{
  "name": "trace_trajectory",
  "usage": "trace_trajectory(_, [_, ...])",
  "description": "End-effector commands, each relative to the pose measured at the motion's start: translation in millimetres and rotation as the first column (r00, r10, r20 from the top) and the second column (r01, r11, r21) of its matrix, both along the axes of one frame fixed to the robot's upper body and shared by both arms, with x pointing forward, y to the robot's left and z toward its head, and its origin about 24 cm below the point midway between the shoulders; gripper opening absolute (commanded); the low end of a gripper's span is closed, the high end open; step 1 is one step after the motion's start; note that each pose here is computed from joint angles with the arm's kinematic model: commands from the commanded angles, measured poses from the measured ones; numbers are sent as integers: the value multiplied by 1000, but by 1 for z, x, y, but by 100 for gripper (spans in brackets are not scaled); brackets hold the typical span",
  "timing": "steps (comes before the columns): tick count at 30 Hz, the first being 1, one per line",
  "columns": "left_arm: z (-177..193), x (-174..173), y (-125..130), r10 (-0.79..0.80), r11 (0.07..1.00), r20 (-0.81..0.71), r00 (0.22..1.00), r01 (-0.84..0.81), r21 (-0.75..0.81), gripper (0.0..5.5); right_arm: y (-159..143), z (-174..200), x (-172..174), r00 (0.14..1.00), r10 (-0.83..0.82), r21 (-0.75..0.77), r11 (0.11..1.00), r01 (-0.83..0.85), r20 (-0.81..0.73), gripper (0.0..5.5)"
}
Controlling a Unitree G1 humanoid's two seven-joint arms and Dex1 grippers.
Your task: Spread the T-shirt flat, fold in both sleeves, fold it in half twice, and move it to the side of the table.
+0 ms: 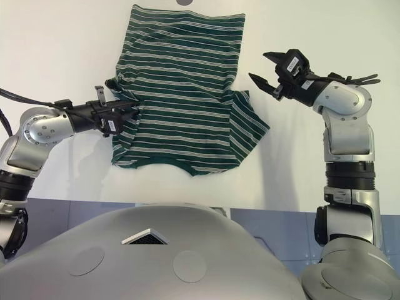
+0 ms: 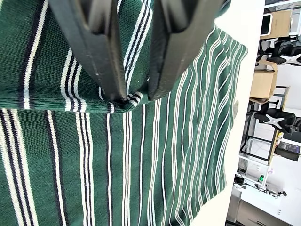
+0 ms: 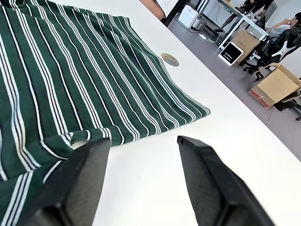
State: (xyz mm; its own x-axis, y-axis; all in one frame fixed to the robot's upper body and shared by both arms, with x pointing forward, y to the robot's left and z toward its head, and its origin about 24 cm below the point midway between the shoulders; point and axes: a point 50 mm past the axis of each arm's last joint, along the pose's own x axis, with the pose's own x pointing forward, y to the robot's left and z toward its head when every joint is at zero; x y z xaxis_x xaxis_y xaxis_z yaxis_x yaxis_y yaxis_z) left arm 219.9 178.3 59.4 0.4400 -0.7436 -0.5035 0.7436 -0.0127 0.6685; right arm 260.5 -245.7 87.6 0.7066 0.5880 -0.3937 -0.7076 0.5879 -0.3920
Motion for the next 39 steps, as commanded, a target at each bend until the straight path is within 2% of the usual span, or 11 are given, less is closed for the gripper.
trace_trajectory(1, [4,3,-6,16,999,31,999,-14,-52,153,-17,-3,-6,1000,6,-210,978,-11,-21,268])
trace_trajectory(3, [4,4,-8,32,998,59,998,-29,-56,181,-31,-10,-14,998,16,-354,935,-39,-69,268])
trace_trajectory(5, [4,7,-7,64,996,94,994,-58,-66,216,-40,-13,-31,987,55,-426,897,-116,-153,268])
trace_trajectory(11, [4,8,-4,112,992,121,986,-103,-75,333,-35,-6,-61,936,172,-391,874,-288,-307,268])
trace_trajectory(16, [3,8,-2,98,994,126,987,-93,-52,411,-34,-13,-79,896,181,-384,856,-346,-404,268])
trace_trajectory(23, [2,10,0,95,995,134,986,-91,-37,538,-42,-8,-83,889,160,-421,835,-353,-428,268])
trace_trajectory(28, [2,10,-1,92,996,142,986,-88,-33,538,-32,-17,-83,890,176,-403,842,-357,-421,268])
trace_trajectory(30, [2,11,-1,94,995,145,985,-90,-33,540,-27,-23,-81,892,180,-338,880,-334,-414,226])
trace_trajectory(34, [1,11,1,94,996,145,985,-91,-25,540,-38,-34,-84,888,131,-350,886,-305,-441,226])
trace_trajectory(39, [0,13,1,91,996,154,984,-89,-19,540,-39,-39,-84,886,130,-338,892,-300,-444,140])
